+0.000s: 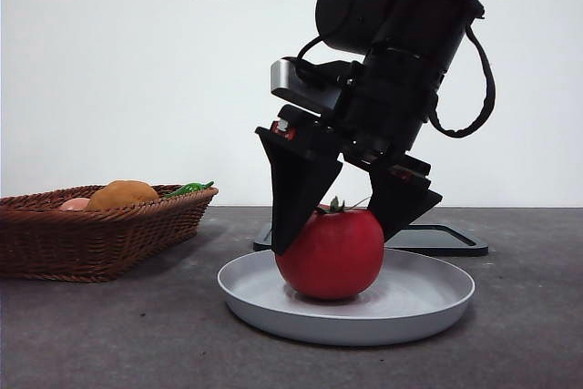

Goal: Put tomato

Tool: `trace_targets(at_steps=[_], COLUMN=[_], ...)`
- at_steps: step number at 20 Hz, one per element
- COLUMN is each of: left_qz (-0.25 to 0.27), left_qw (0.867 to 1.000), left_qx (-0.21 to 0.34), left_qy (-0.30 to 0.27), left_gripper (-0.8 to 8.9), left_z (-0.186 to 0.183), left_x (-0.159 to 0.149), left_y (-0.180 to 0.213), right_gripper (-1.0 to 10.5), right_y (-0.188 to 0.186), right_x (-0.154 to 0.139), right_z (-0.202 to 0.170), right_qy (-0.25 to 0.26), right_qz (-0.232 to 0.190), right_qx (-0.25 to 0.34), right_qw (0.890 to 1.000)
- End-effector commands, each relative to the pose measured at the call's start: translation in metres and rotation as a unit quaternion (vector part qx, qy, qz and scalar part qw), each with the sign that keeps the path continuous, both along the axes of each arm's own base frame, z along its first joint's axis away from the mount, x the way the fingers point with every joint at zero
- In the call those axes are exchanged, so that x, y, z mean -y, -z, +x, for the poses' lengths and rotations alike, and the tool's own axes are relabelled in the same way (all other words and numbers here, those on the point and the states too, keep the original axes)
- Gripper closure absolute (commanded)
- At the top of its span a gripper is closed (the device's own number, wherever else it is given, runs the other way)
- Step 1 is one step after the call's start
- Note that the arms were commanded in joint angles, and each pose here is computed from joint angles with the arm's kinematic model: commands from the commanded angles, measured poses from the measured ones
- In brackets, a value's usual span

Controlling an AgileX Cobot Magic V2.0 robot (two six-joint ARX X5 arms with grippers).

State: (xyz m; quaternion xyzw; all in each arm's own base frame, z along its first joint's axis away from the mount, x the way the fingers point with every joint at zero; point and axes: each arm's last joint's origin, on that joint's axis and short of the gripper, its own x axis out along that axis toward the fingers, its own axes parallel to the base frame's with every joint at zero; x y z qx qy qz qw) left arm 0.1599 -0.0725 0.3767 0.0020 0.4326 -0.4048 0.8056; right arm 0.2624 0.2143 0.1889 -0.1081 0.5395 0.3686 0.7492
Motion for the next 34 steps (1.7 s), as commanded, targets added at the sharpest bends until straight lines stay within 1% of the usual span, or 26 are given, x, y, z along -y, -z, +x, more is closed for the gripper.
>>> trace_targets(at_steps=[1,2,5,6,10,14,16,19,22,25,28,31,34], left_qz=[-0.003,-0.003,-0.003,-0.003,-0.003,-0.003,-0.003,-0.003,-0.003,-0.003,-0.003,-0.003,-0.003], left_qw=[1.0,1.0,1.0,1.0,1.0,1.0,1.0,1.0,1.0,1.0,1.0,1.0,1.0], left_qx=[0.01,0.01,0.01,0.01,0.01,0.01,0.01,0.01,0.01,0.01,0.009,0.008,0.008], left_qy=[0.008,0.008,0.008,0.008,0.008,0.008,0.008,0.008,0.008,0.008,0.008,0.008,0.008], left_gripper=[2.54,2.54,2.54,2.54,2.54,2.54,2.54,2.54,2.54,2.54,2.54,2.54,2.54], left_z=[0.001,0.001,0.001,0.001,0.001,0.001,0.001,0.001,0.001,0.001,0.001,0.001,0.001], left_x=[0.001,0.001,0.001,0.001,0.001,0.001,0.001,0.001,0.001,0.001,0.001,0.001,0.001], left_y=[-0.003,-0.003,-0.003,-0.003,-0.003,-0.003,-0.003,-0.003,-0.003,-0.003,-0.003,-0.003,-0.003], right_gripper=[4.1,4.4,6.3,6.4,6.6,6.8,6.8,6.8,6.8,6.8,6.8,6.8,6.8], right_y=[0.003,0.003,0.003,0.003,-0.007,-0.048,-0.071,-0.096,-0.105,-0.094,-0.067,-0.043,-0.02], right_x=[-0.006,-0.006,-0.006,-0.006,-0.005,-0.005,-0.004,0.002,0.018,0.036,0.046,0.046,0.043], right_z=[0.003,0.003,0.003,0.003,0.002,0.008,0.017,0.034,0.058,0.09,0.126,0.153,0.169], right_qy=[0.003,0.004,0.007,0.007,0.007,0.009,0.024,0.049,0.084,0.122,0.142,0.152,0.154], right_qz=[-0.002,-0.005,-0.01,-0.009,-0.009,0.018,0.018,0.02,0.03,0.034,0.015,0.005,-0.003], right_qx=[-0.003,-0.003,-0.002,-0.002,-0.001,0.043,0.08,0.134,0.157,0.168,0.157,0.142,0.131], right_qw=[1.0,1.0,1.0,1.0,1.0,0.999,0.996,0.99,0.984,0.978,0.977,0.978,0.979])
